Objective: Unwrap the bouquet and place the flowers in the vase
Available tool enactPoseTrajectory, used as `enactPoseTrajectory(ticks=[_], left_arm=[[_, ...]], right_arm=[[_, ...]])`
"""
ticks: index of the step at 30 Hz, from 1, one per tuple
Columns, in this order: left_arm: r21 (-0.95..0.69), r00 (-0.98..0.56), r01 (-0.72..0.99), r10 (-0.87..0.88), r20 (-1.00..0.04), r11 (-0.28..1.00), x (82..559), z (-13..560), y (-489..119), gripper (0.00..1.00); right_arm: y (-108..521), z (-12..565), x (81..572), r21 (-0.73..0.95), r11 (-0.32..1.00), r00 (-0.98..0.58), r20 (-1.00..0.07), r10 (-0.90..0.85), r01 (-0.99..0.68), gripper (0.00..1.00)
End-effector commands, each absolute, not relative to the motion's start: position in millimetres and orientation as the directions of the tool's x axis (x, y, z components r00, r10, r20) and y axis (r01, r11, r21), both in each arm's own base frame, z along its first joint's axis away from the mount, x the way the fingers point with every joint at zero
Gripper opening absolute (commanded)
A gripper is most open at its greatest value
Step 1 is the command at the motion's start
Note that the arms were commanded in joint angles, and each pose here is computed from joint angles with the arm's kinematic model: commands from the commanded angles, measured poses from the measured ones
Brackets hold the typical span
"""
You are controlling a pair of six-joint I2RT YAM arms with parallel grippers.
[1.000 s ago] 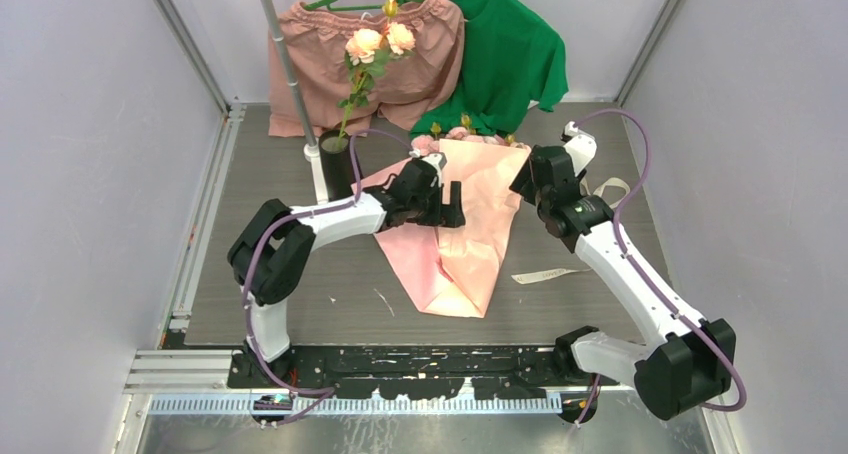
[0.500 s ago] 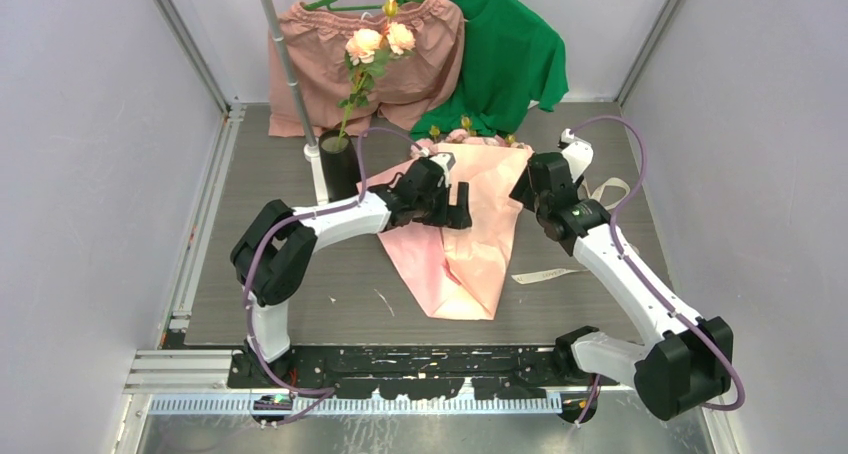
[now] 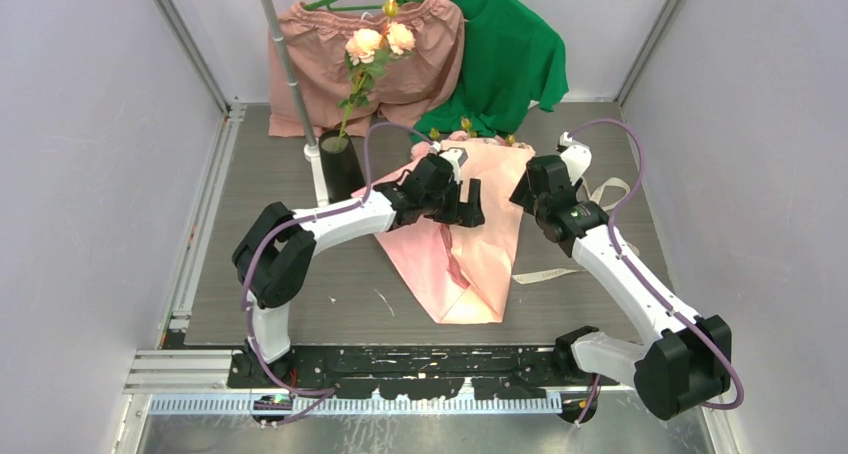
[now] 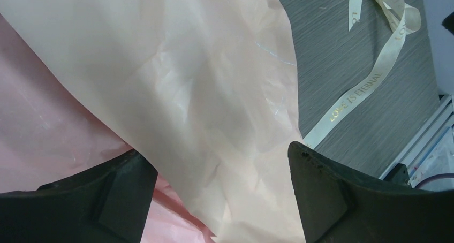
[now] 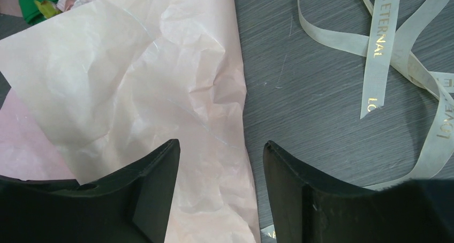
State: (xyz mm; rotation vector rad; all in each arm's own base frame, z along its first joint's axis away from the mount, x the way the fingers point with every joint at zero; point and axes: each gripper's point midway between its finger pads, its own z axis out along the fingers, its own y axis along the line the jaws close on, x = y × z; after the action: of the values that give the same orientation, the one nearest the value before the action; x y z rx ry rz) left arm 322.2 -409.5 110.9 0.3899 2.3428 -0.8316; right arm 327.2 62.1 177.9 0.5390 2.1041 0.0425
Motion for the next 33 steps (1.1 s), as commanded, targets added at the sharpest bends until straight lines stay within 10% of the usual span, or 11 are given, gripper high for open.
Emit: enactPoseTrajectory(ticks=[1,20,33], left_arm=[[-0.508,-0.723,0.512,0.028,-0.690,0.692,321,166,-420,0.89],[-0.629,-0.738,0.657,0.185,-0.649,0.416,221,166,-580,0.89],[-0.665,-0.762,0.643,0.235,-0.603,0.380,202,136,-583,0.91]], right_arm=[[61,191,332,0.274,0.893,-0.419,-0.808,0.415,0.357,0.62],[13,336,267,0.409,0.853,-0.078,-0.887,0.455,0.324,0.61],[5,344,258,0.366,0.871,-0.070,-0.910,0.408,0.327,0.62]])
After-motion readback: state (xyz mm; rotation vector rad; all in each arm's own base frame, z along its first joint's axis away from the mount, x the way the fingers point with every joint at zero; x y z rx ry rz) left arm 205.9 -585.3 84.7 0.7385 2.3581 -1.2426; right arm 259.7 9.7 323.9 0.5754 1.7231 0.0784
